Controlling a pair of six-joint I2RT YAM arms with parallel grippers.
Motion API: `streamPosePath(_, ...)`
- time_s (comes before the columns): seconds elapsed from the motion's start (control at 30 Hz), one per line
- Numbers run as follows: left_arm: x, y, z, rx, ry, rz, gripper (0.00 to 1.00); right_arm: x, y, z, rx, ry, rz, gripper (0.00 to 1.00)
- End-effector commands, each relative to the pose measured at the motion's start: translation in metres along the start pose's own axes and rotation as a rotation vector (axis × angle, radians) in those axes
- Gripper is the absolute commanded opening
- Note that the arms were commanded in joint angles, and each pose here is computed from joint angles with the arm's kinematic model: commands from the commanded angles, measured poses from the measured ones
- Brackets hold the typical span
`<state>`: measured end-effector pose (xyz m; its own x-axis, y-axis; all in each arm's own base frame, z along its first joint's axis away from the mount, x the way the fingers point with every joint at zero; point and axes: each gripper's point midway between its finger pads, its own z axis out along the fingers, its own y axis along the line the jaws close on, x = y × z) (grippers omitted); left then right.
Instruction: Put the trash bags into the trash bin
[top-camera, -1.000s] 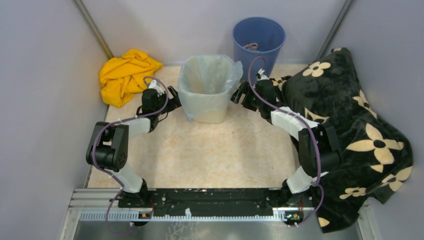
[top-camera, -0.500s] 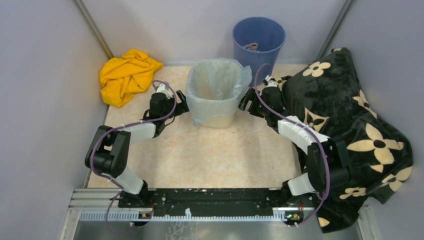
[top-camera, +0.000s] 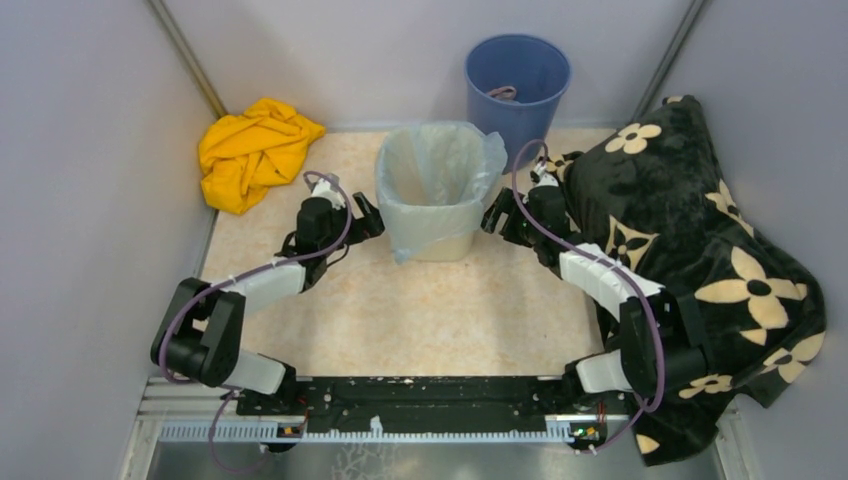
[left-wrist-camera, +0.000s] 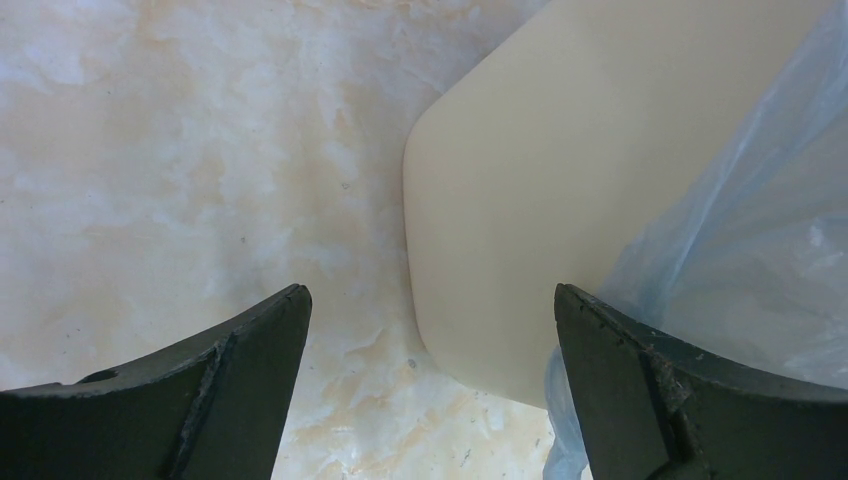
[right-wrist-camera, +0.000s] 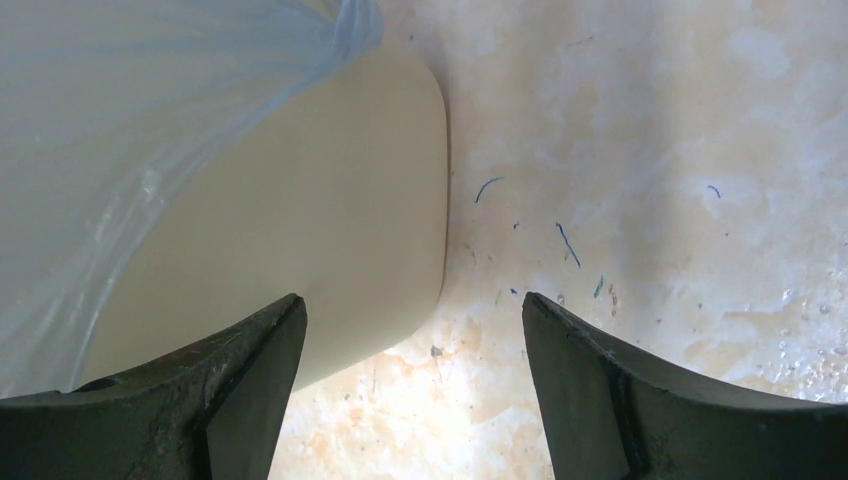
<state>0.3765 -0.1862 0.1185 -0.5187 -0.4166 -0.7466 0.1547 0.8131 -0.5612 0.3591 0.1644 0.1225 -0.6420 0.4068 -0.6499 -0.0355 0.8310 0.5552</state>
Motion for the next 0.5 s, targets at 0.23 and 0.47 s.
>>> streamPosePath(0.23, 0.003, -0.016, -0.016, 0.036, 0.018, 0.025, 0.99, -0.004, 0.018, -0.018, -0.049, -0.021, -0.029, 0.80)
streamPosePath(0.47, -0.019, -0.007, -0.040, -0.106, 0.018, 0.029, 0.99, -0.015, -0.015, -0.045, 0.102, -0.046, -0.072, 0.81)
